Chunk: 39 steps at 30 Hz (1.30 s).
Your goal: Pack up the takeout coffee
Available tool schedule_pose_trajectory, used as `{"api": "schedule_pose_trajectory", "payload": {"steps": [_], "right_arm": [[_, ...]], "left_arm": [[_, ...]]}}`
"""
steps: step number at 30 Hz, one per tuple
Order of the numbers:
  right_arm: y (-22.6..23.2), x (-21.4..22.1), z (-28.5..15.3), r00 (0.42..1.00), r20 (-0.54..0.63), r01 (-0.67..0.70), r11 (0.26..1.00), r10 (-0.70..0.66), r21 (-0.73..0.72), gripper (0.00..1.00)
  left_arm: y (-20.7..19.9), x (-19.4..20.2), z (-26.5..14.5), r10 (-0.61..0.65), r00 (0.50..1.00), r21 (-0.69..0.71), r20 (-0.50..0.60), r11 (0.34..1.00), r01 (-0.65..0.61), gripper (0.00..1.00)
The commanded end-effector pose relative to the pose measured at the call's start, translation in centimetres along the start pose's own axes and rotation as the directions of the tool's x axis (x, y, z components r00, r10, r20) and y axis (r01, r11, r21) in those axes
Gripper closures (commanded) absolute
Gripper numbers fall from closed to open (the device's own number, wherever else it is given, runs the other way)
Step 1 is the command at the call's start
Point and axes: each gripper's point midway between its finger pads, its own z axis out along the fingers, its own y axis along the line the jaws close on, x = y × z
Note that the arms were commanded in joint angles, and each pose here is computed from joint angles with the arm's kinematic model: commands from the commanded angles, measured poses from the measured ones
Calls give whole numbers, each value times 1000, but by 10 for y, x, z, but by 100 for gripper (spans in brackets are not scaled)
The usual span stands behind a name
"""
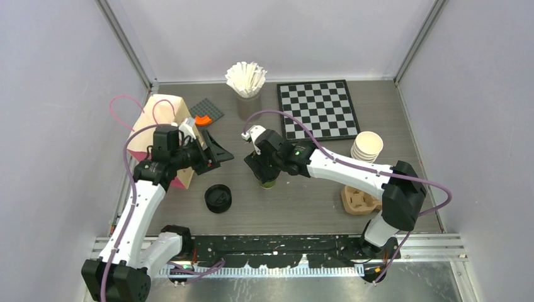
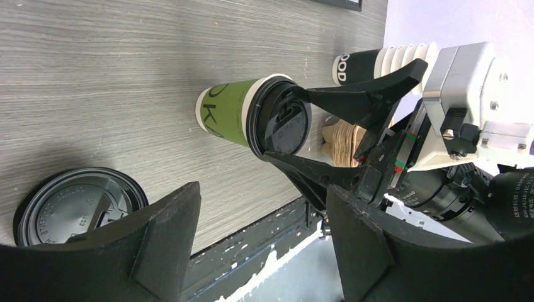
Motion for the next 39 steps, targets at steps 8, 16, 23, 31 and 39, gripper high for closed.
{"api": "schedule_pose_trajectory", "payload": {"steps": [8, 16, 23, 31, 39], "right_arm": [[-5, -34, -25, 994, 109, 0, 1000, -1, 5, 27], [-5, -24, -13, 997, 71, 5, 1000, -6, 10, 26], [-8, -10, -1, 1000, 28, -10, 1000, 10, 11, 26], [-2, 0, 6, 999, 3, -36, 999, 36, -12, 25], [-4, 3, 6, 999, 5, -45, 999, 45, -5, 15]], "left_arm": [[-14, -4, 5, 34, 999, 97, -2, 995, -34, 26], [-11, 0, 12, 16, 999, 114, -36, 993, -11, 27], [-10, 2, 16, 5, 998, 121, -57, 993, 2, 27], [-9, 5, 23, -9, 997, 132, -75, 991, 19, 29], [-8, 14, 40, -23, 993, 142, -118, 989, 40, 33]]}}
